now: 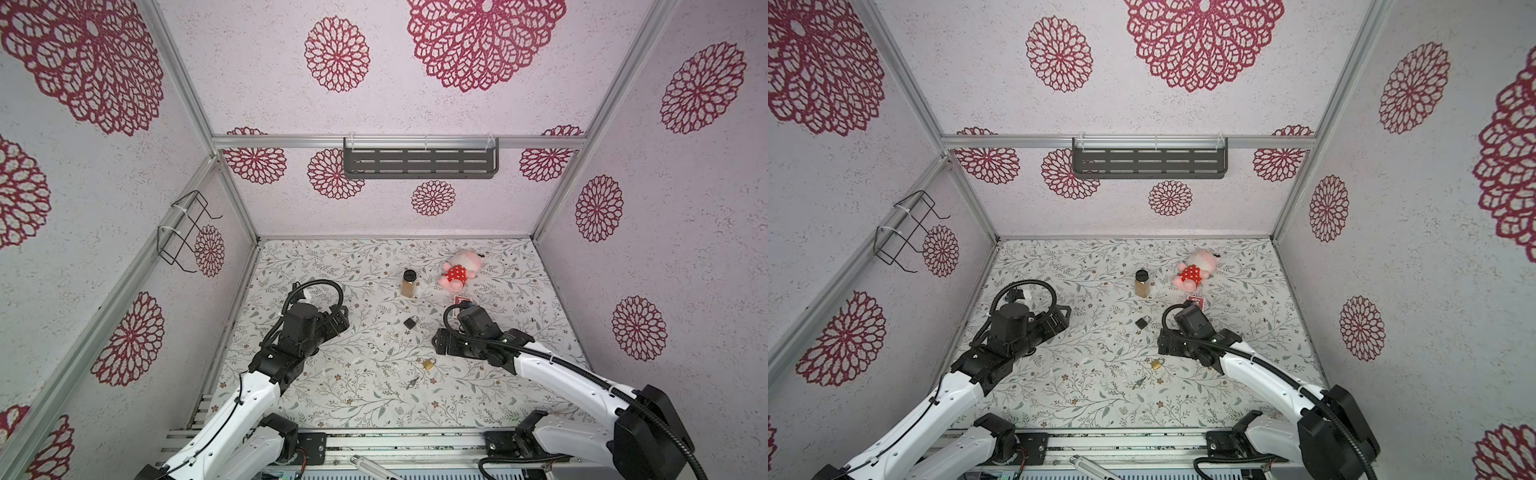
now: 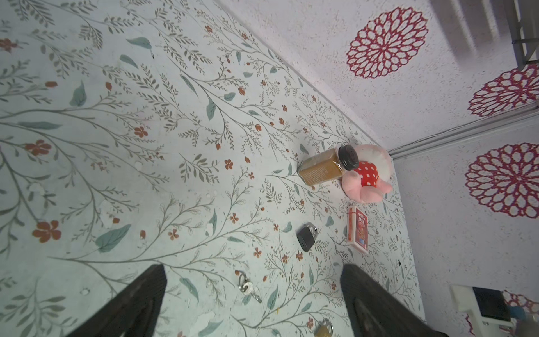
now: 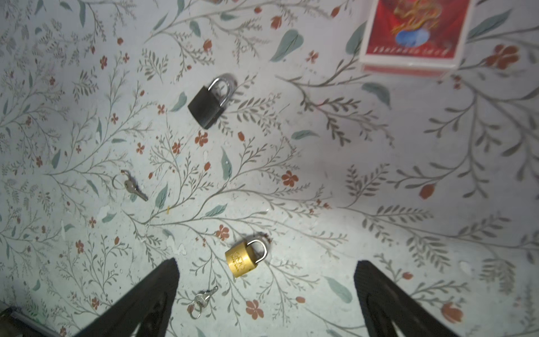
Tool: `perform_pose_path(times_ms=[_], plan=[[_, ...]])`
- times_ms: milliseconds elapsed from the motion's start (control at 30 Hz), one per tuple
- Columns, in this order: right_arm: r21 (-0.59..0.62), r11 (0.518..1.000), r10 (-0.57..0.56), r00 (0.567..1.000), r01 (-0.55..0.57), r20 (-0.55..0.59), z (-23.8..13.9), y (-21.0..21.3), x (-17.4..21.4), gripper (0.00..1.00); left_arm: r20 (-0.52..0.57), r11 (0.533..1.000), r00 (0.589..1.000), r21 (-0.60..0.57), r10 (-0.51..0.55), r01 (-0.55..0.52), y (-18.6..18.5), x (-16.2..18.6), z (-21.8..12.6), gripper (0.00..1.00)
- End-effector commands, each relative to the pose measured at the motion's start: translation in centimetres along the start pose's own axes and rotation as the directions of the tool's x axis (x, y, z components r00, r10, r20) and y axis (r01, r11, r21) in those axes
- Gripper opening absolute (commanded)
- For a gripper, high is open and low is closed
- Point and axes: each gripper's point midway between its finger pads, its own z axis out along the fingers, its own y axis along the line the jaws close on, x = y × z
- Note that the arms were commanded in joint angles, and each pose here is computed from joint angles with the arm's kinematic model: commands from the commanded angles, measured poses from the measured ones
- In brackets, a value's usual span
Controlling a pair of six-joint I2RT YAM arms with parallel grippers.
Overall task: Unlock with the key
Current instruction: 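Raise both arms and swing the right gripper toward the silver key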
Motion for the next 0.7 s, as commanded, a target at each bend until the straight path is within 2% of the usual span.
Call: perform_pose_path(times_ms=[0,267,467,667], plan=[[0.02,1.0,0.023,0.999,-0.023,-0.03,0.1,1.3,1.3,0.95,-0.049,0.997,0.997,-0.035,-0.065,0.064,0.1,1.2,-0.4,0.97],[-0.046,0.999,0.002,0.996,-0.006,-0.095,1.6,4.4,5.0,0.89,-0.113,0.999,0.993,-0.022,-0.043,0.04,-0.9,4.3,0.1,0.97],[-0.059,0.998,-0.022,0.993,0.016,-0.117,2.5,5.6,6.6,0.8,-0.113,1.0,0.993,-0.007,-0.029,0.029,-1.8,5.1,0.4,0.97],[-0.077,0.996,-0.062,0.988,0.051,-0.144,3.1,6.6,8.1,0.76,-0.122,0.999,0.992,-0.021,-0.026,0.024,-1.8,5.9,0.5,0.98]])
